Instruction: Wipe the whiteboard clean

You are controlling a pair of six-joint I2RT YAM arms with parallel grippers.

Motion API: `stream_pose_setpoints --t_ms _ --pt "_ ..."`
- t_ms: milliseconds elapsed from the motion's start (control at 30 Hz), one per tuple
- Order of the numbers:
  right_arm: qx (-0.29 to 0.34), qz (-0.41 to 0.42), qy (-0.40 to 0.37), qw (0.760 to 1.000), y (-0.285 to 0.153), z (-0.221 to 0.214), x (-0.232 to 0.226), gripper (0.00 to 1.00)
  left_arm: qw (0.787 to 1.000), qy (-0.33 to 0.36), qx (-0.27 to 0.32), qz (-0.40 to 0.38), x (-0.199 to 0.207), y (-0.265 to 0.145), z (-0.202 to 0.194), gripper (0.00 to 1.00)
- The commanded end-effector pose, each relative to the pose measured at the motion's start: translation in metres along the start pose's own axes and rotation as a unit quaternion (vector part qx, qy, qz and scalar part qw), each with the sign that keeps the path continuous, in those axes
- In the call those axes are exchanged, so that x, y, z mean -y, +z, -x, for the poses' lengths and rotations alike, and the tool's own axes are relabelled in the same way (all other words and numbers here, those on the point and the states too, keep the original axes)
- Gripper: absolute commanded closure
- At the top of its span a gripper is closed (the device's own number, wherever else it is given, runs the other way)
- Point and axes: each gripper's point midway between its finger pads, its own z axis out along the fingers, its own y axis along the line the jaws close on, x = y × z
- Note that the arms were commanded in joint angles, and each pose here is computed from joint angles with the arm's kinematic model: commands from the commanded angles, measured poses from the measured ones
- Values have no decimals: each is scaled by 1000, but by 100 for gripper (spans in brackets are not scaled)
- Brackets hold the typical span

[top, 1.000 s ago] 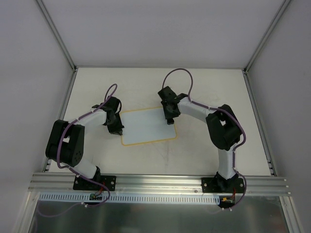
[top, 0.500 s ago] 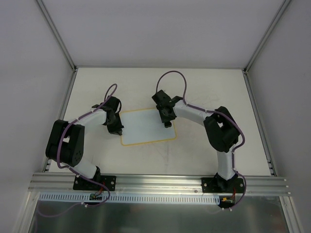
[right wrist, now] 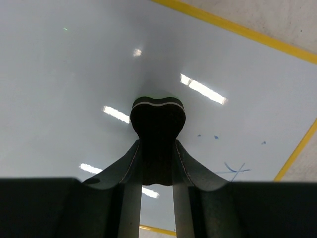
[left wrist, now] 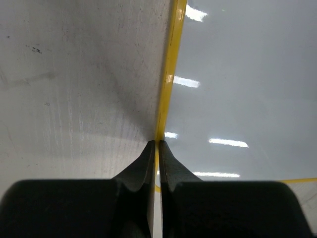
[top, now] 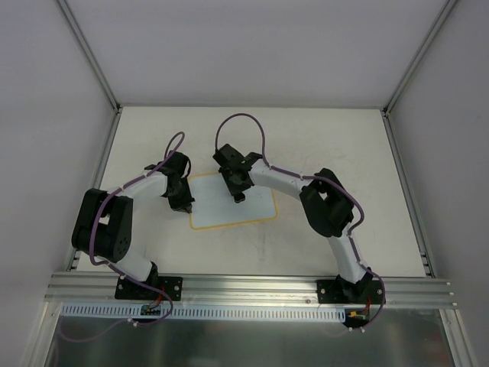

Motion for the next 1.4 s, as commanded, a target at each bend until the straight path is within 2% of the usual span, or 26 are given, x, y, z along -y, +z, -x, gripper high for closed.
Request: stream_pose_setpoints --t_ms 0,100,367,467,633,867,1033,1167,1367 --pt "-28 -29 -16 999 10 -8 13 100 999 7 -26 44 -20 6 -14 100" --pt "-39 -47 6 998 9 -13 36 100 999 7 -23 47 -22 5 -14 100" --pt "-89 -135 90 983 -1 -59 129 100 998 7 -25 51 -25 6 -16 100" --pt "-96 -151 113 977 -6 -65 148 100 998 6 -25 51 -25 6 -17 100" --pt "-91 -97 108 985 -3 -62 126 100 999 2 -27 41 -20 5 -16 100" --pt "-30 5 45 999 -10 -42 39 100 999 -2 -27 32 -14 4 -14 100" --pt "-15 53 26 998 -8 -36 -7 100 999 -5 -25 32 -13 4 -12 100" --pt "-18 43 35 998 1 -46 -5 100 999 -4 -23 35 -15 4 -11 100" --pt "-17 1 100 995 1 -64 47 100 999 0 -19 43 -18 4 -10 100"
